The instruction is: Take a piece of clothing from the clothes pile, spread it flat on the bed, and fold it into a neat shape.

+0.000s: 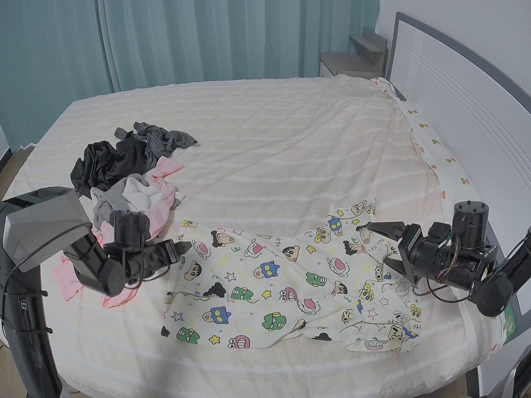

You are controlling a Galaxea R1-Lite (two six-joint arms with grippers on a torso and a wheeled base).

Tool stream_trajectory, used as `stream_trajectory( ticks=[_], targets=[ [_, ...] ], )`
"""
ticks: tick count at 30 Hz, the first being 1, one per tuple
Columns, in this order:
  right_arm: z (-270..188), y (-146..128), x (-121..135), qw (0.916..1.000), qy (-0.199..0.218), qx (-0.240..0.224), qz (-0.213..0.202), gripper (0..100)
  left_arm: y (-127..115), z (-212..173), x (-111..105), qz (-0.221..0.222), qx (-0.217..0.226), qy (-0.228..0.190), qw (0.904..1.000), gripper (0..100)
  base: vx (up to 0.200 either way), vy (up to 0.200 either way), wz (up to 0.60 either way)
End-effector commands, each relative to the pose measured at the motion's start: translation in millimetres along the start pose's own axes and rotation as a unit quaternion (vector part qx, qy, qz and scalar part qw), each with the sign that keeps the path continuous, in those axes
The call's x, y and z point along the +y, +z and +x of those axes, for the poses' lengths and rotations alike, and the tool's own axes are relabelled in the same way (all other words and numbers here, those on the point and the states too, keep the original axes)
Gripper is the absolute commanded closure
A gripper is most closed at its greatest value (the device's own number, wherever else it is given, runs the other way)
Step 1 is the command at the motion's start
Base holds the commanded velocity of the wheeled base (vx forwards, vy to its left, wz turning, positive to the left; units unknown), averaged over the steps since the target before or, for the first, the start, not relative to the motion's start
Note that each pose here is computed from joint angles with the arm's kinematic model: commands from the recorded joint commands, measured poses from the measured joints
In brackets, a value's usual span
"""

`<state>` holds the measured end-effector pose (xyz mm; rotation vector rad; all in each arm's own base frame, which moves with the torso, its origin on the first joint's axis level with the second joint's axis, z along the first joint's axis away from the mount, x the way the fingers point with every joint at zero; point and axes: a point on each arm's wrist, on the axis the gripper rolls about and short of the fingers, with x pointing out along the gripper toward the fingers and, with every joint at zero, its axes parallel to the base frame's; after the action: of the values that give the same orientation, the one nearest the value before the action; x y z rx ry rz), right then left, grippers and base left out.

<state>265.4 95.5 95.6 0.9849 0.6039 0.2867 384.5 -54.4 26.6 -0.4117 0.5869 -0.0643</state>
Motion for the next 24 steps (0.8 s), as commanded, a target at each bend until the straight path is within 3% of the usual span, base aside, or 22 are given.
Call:
stream_trajectory(
  ticks=[1,6,24],
  targets=[
    [0.2,-10.8,1.6,0.9992,0.001,0.018,-0.034,0,46.0,28.0,-0.8,0.004,-0.013,-0.037,0.9992,0,0.000,0.000,0.00],
    [-11.9,-17.9,-7.1,0.9973,-0.009,0.023,-0.070,0,39.7,43.4,4.4,0.031,0.010,-0.026,0.9991,0,0.000,0.000,0.00],
    [-17.7,-16.6,-13.1,0.9975,-0.016,0.011,-0.068,0,20.2,72.8,6.4,0.033,0.033,-0.040,0.9981,0,0.000,0.000,0.00]
  ],
)
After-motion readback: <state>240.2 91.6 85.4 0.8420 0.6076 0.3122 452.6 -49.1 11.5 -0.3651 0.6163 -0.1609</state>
